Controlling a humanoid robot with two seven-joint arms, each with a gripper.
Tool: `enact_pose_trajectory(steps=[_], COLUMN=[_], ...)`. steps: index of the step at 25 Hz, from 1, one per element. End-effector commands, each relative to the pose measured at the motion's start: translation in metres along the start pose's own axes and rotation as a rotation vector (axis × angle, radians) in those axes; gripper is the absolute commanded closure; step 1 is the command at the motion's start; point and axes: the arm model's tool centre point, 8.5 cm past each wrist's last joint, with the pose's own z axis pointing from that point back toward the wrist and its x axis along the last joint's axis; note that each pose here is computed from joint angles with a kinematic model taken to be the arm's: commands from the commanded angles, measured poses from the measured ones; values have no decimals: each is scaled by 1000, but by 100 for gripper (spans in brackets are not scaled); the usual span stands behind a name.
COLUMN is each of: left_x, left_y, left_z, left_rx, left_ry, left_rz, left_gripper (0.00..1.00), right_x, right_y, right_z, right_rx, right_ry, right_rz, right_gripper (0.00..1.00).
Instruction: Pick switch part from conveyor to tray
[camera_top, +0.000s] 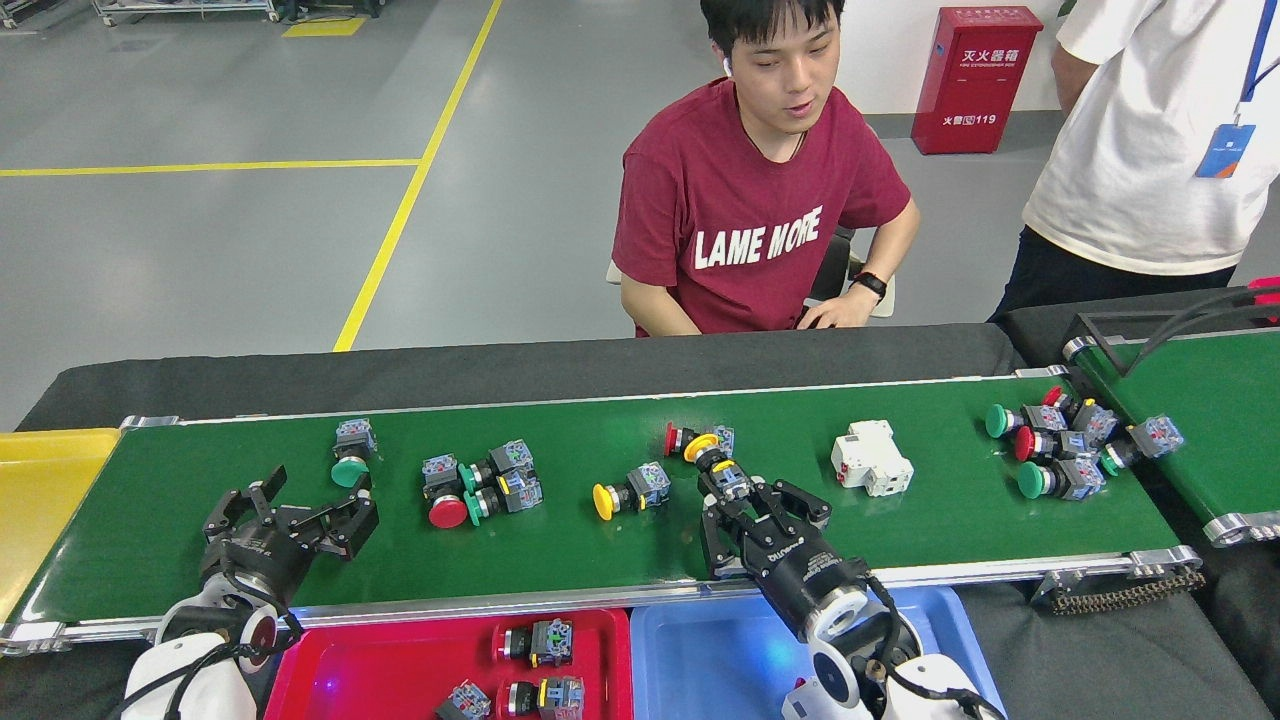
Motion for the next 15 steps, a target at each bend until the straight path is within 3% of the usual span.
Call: enact_pose_trajectory(steps=[1,3,5,7,8,9,10,11,15], left_x=[-12,-21,-23,-26,-27,-28,-29,-28,-26], left_y=[19,14,20,23,22,20,17,14,13], left_z=[-11,-17,-24,-28,-28,-28,-28,-29,-28], left_rx=[33,21,37,69,78,85,81,77,107], left_ry=[52,87,110,121,118,116,121,120,108], left_rz=[-15,-23,-30,-40,-47,-39,-29,-17,-34], left_gripper=[1,2,11,44,58,83,91,95,98], right_x=[17,35,58,84,93,103,112,118,118], right_y=[-2,5,11,13,12,12,12,13,10], right_z=[3,5,2,-9,-14,-19,-23,-26,-28], right_rx=[-8,3,18,26,28,36,50,77,89], right_ry=[-126,-205,-275,-280,-272,-263,-259,-244,-234], right_rz=[10,5,5,-15,-24,-33,-34,-30,-28], right_gripper=[94,94,89,62,56,42,10,2,2])
